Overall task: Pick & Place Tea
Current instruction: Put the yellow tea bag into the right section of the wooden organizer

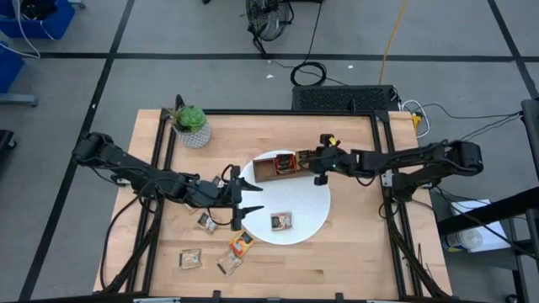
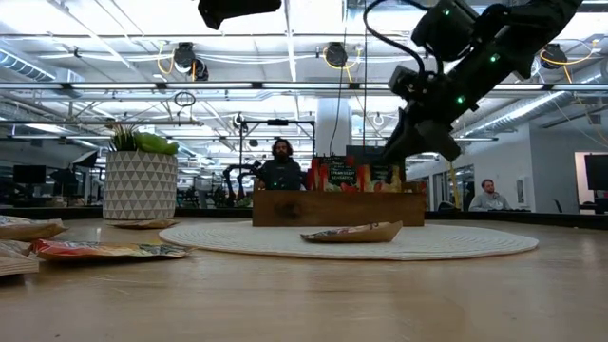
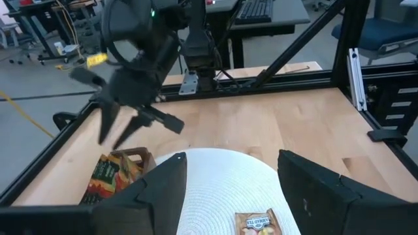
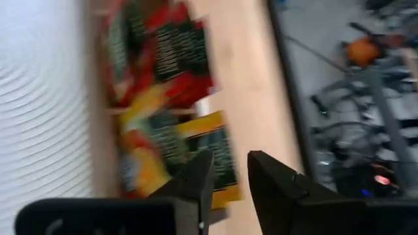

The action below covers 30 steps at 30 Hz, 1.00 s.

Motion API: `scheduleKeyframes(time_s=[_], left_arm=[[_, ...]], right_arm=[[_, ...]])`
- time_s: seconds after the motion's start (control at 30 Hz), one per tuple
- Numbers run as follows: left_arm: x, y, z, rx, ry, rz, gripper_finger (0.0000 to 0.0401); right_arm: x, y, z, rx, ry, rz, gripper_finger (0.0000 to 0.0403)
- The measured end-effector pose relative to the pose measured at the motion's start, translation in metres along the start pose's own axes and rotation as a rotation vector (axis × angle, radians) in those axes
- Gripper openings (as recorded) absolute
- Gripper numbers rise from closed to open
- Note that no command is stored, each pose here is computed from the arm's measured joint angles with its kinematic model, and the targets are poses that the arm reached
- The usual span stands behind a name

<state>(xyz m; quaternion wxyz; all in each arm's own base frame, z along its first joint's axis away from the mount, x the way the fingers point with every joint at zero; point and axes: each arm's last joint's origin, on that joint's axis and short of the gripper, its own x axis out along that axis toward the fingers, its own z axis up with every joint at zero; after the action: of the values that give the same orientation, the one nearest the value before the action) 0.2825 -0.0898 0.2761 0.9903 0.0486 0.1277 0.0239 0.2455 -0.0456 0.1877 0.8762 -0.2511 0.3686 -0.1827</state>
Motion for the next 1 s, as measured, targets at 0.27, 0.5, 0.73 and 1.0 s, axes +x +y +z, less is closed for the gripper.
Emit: scheduleKeyframes(time_s=[0.27,0.5,0.73,1.0], left_arm=[[0.000,0.000,-0.002,0.005,0.015,0.000,0.0239],[0.001,0.003,-0.002,0.003,0.018,0.016,0.0239],[0.001,0.004,-0.002,0.001,0.019,0.019,0.0239],[0.001,0.003,-0.003,-0.014,0.032,0.015,0.0239]], right_arm=[[-0.020,-0.006,0.026,-0.026,-0.100,0.093,0.0044],[-0.035,-0.008,0.059,-0.061,0.064,0.447,0.0001],[-0.003,0.009,0.051,-0.111,0.188,0.483,0.0000],[0.034,0.013,0.039,-0.183,0.286,0.365,0.0000]])
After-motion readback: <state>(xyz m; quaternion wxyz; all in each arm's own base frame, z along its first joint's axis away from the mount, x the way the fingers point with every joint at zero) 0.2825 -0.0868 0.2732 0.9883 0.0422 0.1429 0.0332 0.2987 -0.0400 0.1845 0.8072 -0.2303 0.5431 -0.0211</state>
